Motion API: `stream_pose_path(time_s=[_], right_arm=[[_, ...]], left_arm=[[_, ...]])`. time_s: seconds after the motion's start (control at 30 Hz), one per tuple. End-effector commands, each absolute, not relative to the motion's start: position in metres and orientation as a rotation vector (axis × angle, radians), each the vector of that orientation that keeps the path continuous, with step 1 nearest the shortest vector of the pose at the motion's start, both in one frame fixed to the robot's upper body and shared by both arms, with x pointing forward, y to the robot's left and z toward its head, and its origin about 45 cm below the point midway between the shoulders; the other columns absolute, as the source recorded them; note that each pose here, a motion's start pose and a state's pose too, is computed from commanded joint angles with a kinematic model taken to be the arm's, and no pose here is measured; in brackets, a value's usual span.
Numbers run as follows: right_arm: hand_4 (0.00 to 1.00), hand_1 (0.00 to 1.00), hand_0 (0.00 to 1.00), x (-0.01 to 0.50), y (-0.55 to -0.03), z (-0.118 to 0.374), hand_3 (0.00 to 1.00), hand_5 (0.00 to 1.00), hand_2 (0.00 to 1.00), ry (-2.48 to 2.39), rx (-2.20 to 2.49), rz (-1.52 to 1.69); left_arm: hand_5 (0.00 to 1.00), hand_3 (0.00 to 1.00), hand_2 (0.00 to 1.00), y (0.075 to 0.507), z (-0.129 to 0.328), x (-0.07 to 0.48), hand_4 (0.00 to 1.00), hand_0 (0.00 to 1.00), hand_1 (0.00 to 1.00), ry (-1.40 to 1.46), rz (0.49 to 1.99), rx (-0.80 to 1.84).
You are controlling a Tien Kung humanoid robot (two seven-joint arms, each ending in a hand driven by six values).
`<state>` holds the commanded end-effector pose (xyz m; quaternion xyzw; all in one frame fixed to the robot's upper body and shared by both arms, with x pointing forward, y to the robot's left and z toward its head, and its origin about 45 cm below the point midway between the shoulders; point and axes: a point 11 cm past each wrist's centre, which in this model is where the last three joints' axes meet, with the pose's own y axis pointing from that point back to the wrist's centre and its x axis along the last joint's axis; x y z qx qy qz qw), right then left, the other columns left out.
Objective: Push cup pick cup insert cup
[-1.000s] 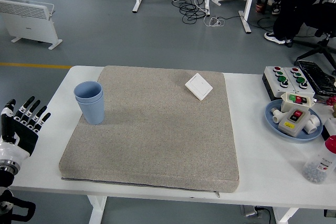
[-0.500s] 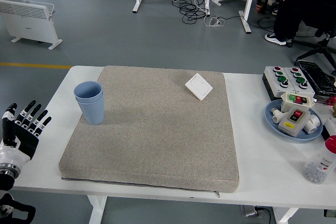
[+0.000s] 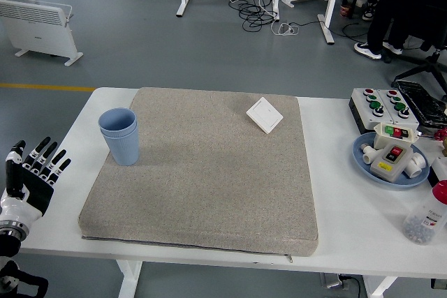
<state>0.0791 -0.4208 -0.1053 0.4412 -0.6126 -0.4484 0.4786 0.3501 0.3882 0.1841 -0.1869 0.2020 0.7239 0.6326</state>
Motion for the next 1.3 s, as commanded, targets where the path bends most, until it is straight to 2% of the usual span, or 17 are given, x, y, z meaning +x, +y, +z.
stream_pose_path(time_s=[1.3], right_arm=[[0.137,0.699,0.779,0.089,-0.421,-0.103,0.576,0.476,0.721,-1.524,1.087,-1.098]], left_arm=[[0.998,0.827,0.917,0.377,0.19,0.359,0.624,0.85,0.864,0.447,1.63,-0.418]])
